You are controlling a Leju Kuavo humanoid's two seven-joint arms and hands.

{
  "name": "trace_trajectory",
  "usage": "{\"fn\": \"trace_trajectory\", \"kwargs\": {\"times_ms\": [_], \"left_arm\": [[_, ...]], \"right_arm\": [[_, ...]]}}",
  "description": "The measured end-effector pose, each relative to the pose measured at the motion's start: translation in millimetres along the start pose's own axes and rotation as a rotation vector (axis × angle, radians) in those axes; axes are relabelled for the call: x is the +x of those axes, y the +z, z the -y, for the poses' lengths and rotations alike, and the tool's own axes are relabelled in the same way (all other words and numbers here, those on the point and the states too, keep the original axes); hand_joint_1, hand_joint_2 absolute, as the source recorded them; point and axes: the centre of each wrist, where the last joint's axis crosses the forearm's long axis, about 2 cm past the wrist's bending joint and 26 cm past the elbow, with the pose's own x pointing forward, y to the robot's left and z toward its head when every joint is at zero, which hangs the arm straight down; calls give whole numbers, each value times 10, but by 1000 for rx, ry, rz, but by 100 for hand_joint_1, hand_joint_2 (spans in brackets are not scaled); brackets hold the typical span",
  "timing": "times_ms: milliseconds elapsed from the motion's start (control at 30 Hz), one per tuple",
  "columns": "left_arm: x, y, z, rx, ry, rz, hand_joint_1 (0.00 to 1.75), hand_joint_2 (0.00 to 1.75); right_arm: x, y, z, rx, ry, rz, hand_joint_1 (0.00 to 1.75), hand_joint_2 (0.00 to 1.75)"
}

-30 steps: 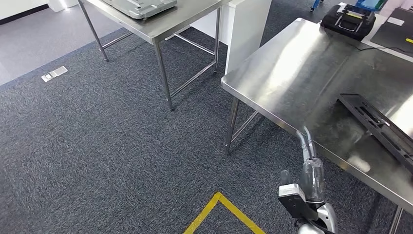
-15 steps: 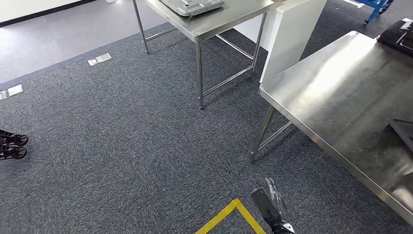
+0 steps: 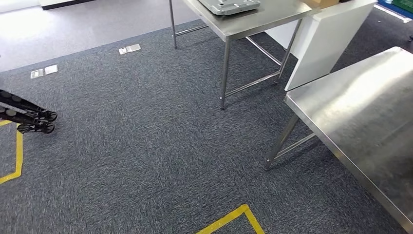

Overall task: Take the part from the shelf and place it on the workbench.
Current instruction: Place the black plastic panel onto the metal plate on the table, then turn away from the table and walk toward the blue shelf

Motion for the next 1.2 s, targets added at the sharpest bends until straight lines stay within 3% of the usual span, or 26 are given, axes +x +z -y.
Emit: {"fn": "trace_trajectory", "kwargs": {"times_ms": [200,800,1200], "left_arm": [[-16,2,15,-32,-15,-9,0,0],[-130,4,-17,-66,-116,-10,0,0],[-71,11,33,73,-184,59,0,0]], "right_arm": [[135,41,-136,166,13,-14,0,0],[99,58,-272,228,-120,-44,0,0],[117,56,-244,226,-146,-40,0,0]]}}
